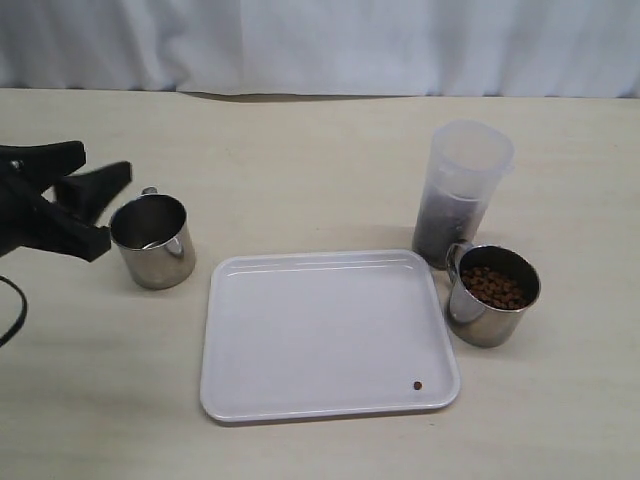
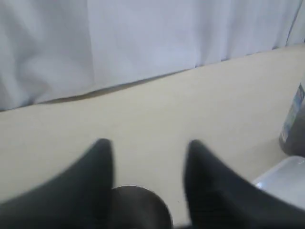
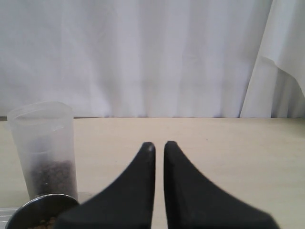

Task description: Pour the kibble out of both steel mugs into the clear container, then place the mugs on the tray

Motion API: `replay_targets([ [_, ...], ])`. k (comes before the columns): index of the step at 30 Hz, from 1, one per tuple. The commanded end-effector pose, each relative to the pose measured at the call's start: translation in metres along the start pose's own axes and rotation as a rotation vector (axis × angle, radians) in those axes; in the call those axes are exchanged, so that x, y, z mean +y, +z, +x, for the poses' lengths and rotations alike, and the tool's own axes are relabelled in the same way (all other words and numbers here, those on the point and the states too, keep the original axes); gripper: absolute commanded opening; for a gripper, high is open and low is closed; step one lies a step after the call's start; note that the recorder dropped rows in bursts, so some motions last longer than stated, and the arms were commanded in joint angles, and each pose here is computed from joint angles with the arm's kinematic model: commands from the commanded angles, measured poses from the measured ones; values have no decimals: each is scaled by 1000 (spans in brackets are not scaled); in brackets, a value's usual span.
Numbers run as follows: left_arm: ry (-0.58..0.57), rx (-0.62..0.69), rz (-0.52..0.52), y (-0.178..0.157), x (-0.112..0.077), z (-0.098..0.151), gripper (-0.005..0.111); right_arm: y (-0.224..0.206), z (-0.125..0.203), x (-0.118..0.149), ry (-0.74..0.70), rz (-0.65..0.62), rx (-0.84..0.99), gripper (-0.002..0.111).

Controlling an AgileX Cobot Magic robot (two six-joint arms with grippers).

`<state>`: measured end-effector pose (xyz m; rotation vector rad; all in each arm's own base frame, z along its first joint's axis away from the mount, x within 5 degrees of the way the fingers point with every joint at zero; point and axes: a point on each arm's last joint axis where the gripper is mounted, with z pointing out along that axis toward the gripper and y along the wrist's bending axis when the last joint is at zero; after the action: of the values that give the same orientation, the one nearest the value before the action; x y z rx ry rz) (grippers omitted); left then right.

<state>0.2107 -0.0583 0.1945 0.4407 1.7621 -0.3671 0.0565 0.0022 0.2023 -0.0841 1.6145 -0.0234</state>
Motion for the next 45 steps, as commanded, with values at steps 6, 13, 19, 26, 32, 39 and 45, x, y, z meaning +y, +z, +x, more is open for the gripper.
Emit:
replay_targets([
  [6, -77, -300, -190, -80, -11, -30, 0, 0, 1, 0, 3, -3, -1, 5],
  [13, -13, -347, -328, -125, -18, -13, 0, 0, 1, 0, 3, -3, -1, 5],
  [19, -38, -388, -331, -140, -24, 0, 0, 0, 1, 0, 3, -3, -1, 5],
  [26, -74, -375, -338, -146, -25, 5, 0, 0, 1, 0, 3, -3, -1, 5],
  [32, -168, -240, -354, -143, -23, 19, 0, 0, 1, 0, 3, -3, -1, 5],
  [39, -201, -175, -365, -142, -22, 25, 0, 0, 1, 0, 3, -3, -1, 5],
  [45, -201, -175, -365, -142, -22, 25, 0, 0, 1, 0, 3, -3, -1, 5],
])
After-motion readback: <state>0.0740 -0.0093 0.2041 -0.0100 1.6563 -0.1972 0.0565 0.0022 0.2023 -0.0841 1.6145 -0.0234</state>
